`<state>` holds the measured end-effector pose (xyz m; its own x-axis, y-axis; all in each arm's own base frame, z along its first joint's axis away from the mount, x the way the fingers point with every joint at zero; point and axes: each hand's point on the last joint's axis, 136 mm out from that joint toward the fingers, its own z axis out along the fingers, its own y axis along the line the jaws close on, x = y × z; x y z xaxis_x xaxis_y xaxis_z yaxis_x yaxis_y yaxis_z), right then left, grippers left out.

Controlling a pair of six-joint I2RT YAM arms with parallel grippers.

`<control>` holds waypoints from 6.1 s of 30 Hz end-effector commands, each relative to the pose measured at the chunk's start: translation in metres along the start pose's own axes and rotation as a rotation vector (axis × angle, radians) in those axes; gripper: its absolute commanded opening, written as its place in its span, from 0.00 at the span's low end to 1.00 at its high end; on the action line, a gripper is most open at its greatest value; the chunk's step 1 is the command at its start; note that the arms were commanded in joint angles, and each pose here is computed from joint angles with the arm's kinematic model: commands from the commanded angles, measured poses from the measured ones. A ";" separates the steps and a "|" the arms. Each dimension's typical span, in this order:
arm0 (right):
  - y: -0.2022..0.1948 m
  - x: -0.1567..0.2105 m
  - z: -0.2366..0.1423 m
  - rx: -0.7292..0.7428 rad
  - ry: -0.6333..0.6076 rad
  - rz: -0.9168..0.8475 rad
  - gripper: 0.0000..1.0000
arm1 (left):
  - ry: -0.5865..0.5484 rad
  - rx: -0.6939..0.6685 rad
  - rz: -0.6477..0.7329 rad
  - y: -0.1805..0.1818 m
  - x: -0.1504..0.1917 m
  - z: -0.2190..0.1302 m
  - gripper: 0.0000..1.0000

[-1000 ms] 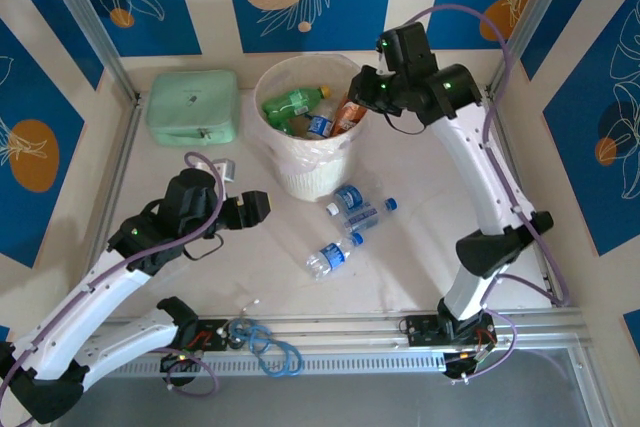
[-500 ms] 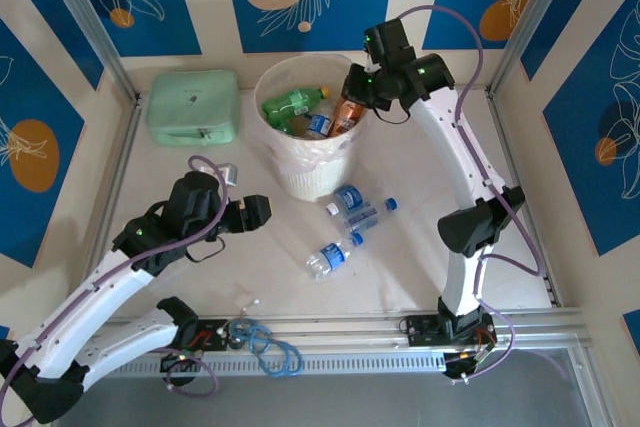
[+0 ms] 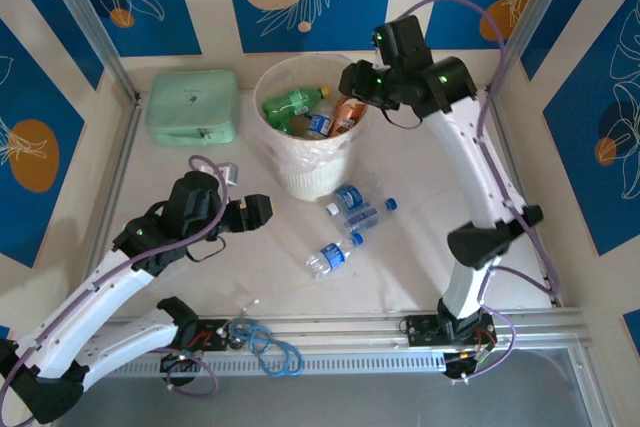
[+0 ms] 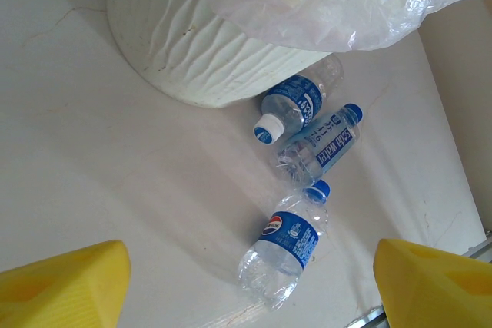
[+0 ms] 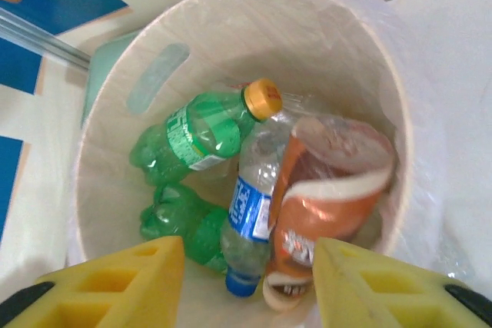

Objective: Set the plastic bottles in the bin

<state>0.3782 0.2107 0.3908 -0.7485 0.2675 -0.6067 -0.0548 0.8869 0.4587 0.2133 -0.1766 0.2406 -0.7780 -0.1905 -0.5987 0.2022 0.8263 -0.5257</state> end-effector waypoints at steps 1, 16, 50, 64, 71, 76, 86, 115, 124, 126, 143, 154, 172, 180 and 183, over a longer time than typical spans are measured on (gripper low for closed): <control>-0.033 0.017 -0.036 0.087 -0.039 0.055 0.51 | -0.020 0.012 -0.001 -0.002 -0.005 -0.001 0.82; -0.184 0.158 0.017 0.234 0.252 0.598 0.52 | -0.027 0.086 -0.038 -0.016 -0.009 0.002 0.83; -0.239 0.226 0.129 0.513 0.472 0.795 0.54 | 0.006 0.126 -0.052 -0.018 0.001 0.014 0.86; -0.248 0.243 0.147 0.525 0.503 0.802 0.52 | 0.012 0.138 -0.053 -0.018 0.004 0.014 0.86; -0.252 0.245 0.149 0.527 0.497 0.795 0.41 | 0.012 0.143 -0.054 -0.021 0.002 0.015 0.86; -0.253 0.235 0.141 0.531 0.471 0.775 0.27 | 0.009 0.144 -0.057 -0.021 0.001 0.014 0.86; -0.230 0.194 0.087 0.447 0.319 0.659 0.21 | -0.012 0.179 -0.033 -0.037 -0.014 0.005 0.91; 0.001 0.125 -0.093 -0.317 -0.083 0.046 0.18 | 0.137 0.837 0.135 -0.190 -0.021 -0.029 1.00; 0.034 0.094 -0.108 -0.610 -0.119 0.136 0.18 | 0.090 0.967 0.118 -0.209 -0.034 -0.048 1.00; 0.040 0.090 -0.112 -0.647 -0.123 0.127 0.18 | 0.082 0.996 0.108 -0.214 -0.037 -0.052 1.00; 0.050 0.081 -0.128 -0.777 -0.169 0.127 0.19 | 0.089 1.151 -0.016 -0.226 -0.050 -0.056 0.78; 0.047 0.081 -0.128 -0.755 -0.171 0.134 0.27 | 0.081 1.102 -0.066 -0.216 -0.057 -0.040 0.61; -0.090 0.096 -0.108 -0.181 -0.164 0.420 0.68 | -0.147 0.478 0.201 -0.146 -0.164 -0.031 0.59; -0.106 0.118 -0.103 -0.147 -0.135 0.442 0.65 | -0.185 0.167 0.480 -0.124 -0.216 0.002 0.59; -0.110 0.121 -0.103 -0.135 -0.133 0.445 0.65 | -0.128 0.177 0.539 -0.123 -0.210 0.019 0.59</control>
<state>0.2311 0.1134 0.3386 -0.6372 0.6510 -0.4125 0.1343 0.6208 0.7724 0.3577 -0.2523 0.4611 -0.4370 -0.0229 -0.8992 0.6428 0.6914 -0.3300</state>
